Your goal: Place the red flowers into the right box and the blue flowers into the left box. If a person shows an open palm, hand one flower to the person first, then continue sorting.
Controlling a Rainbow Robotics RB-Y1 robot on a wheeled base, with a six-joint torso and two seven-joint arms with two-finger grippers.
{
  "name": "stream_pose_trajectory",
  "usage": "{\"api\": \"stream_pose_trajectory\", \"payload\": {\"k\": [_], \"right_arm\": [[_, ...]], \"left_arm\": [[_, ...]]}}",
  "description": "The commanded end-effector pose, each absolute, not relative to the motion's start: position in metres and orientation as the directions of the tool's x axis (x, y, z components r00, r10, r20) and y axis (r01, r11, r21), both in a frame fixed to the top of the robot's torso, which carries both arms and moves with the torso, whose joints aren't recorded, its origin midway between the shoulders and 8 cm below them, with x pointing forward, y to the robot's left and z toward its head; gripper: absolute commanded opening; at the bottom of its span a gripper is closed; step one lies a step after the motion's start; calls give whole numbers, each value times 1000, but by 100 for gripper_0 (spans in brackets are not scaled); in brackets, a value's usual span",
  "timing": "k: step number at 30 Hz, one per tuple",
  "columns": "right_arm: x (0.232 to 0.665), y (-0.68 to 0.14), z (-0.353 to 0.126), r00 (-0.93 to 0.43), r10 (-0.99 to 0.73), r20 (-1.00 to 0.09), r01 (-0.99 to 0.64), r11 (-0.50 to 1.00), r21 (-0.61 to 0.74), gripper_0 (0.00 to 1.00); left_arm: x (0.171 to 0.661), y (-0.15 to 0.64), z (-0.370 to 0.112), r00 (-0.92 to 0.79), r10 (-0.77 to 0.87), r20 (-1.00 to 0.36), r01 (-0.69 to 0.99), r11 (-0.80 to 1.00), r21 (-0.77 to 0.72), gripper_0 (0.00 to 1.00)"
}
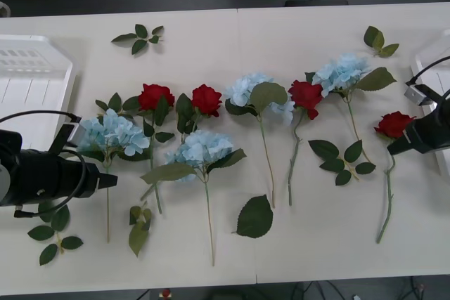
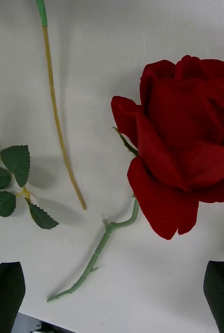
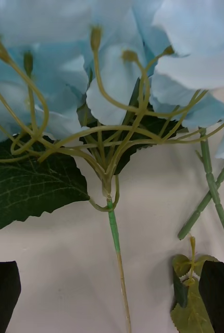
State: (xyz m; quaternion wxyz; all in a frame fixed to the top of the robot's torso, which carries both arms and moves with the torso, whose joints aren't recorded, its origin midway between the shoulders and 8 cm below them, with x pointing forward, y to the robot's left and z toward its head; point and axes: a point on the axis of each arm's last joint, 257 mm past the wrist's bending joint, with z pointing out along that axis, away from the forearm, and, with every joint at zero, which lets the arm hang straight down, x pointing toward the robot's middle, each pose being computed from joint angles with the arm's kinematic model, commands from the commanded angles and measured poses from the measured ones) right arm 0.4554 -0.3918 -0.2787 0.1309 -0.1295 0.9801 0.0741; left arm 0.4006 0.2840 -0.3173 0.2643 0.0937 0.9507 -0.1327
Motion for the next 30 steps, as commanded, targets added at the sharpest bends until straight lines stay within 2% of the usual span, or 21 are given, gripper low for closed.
{"api": "stream_pose_trajectory", "payload": {"k": [1, 22, 23, 25, 26, 30], "right_arm": [[452, -397, -296, -944, -185, -272, -220, 970, 107, 100], [457, -373, -339, -954, -137, -267, -176, 976, 127, 100], [458, -372, -339, -953, -135, -270, -174, 976, 128, 100], [460, -370, -341, -952, -132, -277, -172, 977, 126, 100], [462, -370, -341, -951, -127, -283, -168, 978, 124, 100], [466, -369, -345, -949, -110, -295, -152, 981, 123, 100]], "left_arm": [[418, 267, -317, -843, 60, -534, 217, 947, -236, 100], [442, 259, -329, -833, 80, -547, 221, 955, -197, 100], [444, 258, -328, -830, 84, -552, 225, 955, -193, 93], [445, 259, -328, -828, 87, -553, 226, 956, -187, 15], [445, 259, -328, -828, 90, -554, 227, 956, -185, 0], [446, 260, -328, -823, 99, -559, 235, 956, -176, 0]]}}
